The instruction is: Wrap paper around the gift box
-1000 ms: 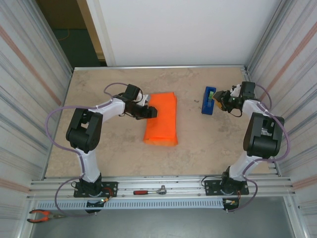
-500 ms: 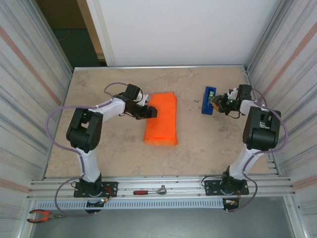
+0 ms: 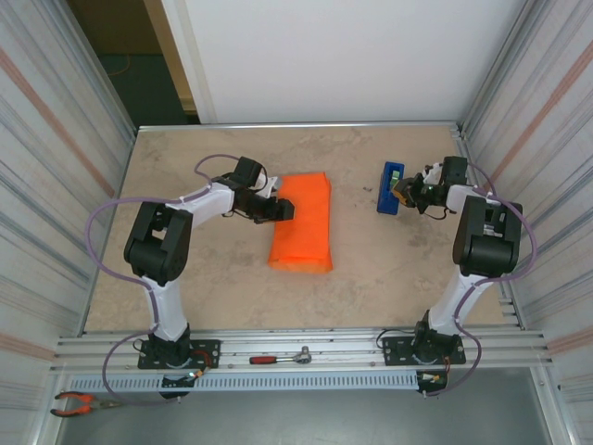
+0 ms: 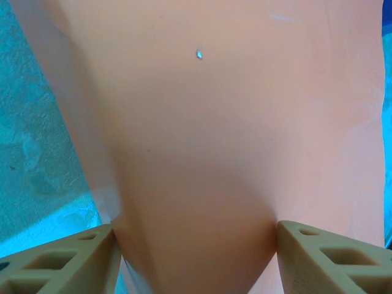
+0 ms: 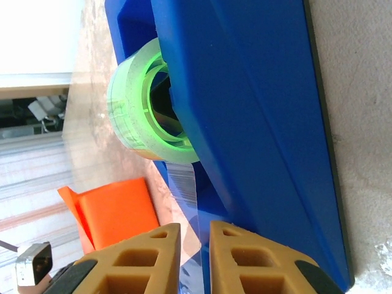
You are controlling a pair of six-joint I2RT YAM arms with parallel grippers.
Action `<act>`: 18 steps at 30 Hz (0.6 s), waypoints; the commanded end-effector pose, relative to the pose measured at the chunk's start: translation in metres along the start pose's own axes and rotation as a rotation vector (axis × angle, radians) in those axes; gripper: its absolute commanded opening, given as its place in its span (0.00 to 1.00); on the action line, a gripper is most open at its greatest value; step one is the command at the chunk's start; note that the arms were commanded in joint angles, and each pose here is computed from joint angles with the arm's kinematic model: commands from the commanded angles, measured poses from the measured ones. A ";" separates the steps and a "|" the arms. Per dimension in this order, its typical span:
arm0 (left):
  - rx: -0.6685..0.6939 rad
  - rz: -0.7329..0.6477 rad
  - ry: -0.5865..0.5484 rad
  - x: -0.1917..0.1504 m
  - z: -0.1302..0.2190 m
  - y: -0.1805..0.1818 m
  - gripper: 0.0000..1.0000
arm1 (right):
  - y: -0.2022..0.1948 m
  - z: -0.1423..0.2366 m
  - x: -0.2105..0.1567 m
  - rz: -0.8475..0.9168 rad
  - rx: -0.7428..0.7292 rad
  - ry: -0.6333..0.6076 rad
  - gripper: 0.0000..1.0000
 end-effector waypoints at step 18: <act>0.195 0.028 0.113 -0.031 -0.033 0.043 0.64 | 0.021 0.010 0.002 0.024 0.075 -0.012 0.00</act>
Point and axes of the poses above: each hand's point on the last joint's axis, 136 mm out from that joint toward the fingers, its own z axis back along the fingers, its own y axis along the line the jaws close on, x = y × z, the point moved 5 cm from there along z, back along the fingers, and after that the axes turned 9 degrees about z, right-handed, at the moved point
